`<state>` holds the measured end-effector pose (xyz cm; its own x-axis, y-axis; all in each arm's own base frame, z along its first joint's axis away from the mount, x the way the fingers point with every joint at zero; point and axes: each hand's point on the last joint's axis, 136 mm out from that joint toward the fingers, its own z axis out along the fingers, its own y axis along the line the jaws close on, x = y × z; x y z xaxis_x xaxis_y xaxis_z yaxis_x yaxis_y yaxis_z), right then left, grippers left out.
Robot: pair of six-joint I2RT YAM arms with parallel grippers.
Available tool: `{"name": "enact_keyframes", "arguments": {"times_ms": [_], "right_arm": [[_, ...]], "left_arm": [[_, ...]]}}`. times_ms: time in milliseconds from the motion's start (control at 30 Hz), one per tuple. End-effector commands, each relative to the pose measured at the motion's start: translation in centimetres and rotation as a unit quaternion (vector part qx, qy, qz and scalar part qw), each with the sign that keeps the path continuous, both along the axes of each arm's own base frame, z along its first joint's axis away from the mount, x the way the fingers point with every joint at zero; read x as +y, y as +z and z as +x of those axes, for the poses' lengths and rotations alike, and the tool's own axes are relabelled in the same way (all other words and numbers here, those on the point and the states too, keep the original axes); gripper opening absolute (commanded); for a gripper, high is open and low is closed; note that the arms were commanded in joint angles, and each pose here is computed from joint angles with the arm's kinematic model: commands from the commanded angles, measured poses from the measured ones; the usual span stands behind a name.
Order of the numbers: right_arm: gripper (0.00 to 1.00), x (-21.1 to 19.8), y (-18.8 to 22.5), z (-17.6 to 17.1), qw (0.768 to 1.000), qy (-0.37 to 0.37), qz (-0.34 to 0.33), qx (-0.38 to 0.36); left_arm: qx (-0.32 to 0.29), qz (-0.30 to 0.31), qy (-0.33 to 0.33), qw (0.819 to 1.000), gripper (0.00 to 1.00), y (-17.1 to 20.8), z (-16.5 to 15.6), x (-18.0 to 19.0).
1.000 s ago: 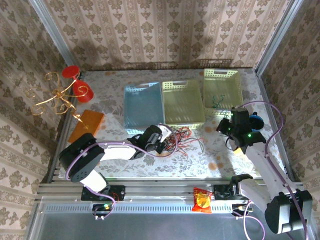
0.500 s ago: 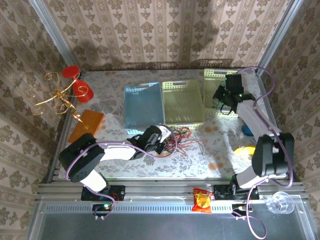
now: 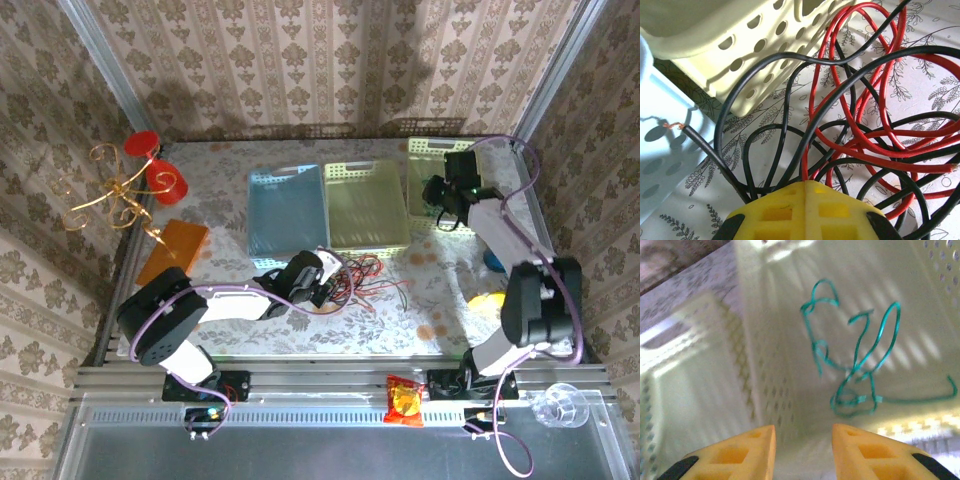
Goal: Untangle the cables
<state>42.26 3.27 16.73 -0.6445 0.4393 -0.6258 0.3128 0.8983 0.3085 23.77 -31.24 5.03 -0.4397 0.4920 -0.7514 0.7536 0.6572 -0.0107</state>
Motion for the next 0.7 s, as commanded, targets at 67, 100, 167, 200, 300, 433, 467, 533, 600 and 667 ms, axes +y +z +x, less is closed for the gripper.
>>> {"name": "enact_keyframes", "arguments": {"times_ms": [67, 100, 167, 200, 300, 433, 467, 533, 600, 667], "right_arm": [[0.37, 6.2, -2.2, -8.5, 0.994, 0.101, 0.028, 0.040], [0.37, 7.1, -3.1, -9.9, 0.991, 0.118, 0.037, 0.054], [0.37, 9.0, -4.8, -12.4, 0.981, 0.163, 0.057, 0.082], [0.38, 9.4, -5.5, -13.4, 0.978, 0.178, 0.060, 0.092], [0.38, 10.2, -6.8, -15.5, 0.968, 0.218, 0.050, 0.116], [0.38, 11.4, -6.8, -16.9, 0.953, 0.274, 0.046, 0.123], [0.38, 11.8, -6.7, -17.1, 0.950, 0.283, 0.051, 0.124], [0.38, 12.1, -6.9, -17.5, 0.945, 0.293, 0.056, 0.132], [0.38, 12.3, -7.1, -17.9, 0.942, 0.302, 0.055, 0.138], [0.38, 12.7, -7.1, -18.4, 0.937, 0.315, 0.048, 0.140]], "left_arm": [[-0.012, -0.005, 0.018, 1.000, 0.00, 0.5, 0.5, 0.1], [-0.013, -0.005, 0.017, 1.000, 0.00, 0.5, 0.5, 0.0], [-0.013, -0.005, 0.013, 1.000, 0.00, 0.6, 0.5, -0.2], [-0.014, -0.005, 0.010, 1.000, 0.00, 0.6, 0.5, -0.3], [-0.014, -0.005, 0.008, 1.000, 0.00, 0.7, 0.5, -0.5], [-0.013, -0.005, 0.007, 1.000, 0.00, 0.7, 0.5, -0.6], [-0.014, -0.006, 0.008, 1.000, 0.00, 0.7, 0.6, -0.6], [-0.015, -0.005, 0.009, 1.000, 0.00, 0.7, 0.6, -0.6], [-0.015, -0.006, 0.009, 1.000, 0.00, 0.8, 0.5, -0.6], [-0.015, -0.006, 0.008, 1.000, 0.00, 0.8, 0.5, -0.7]]}}
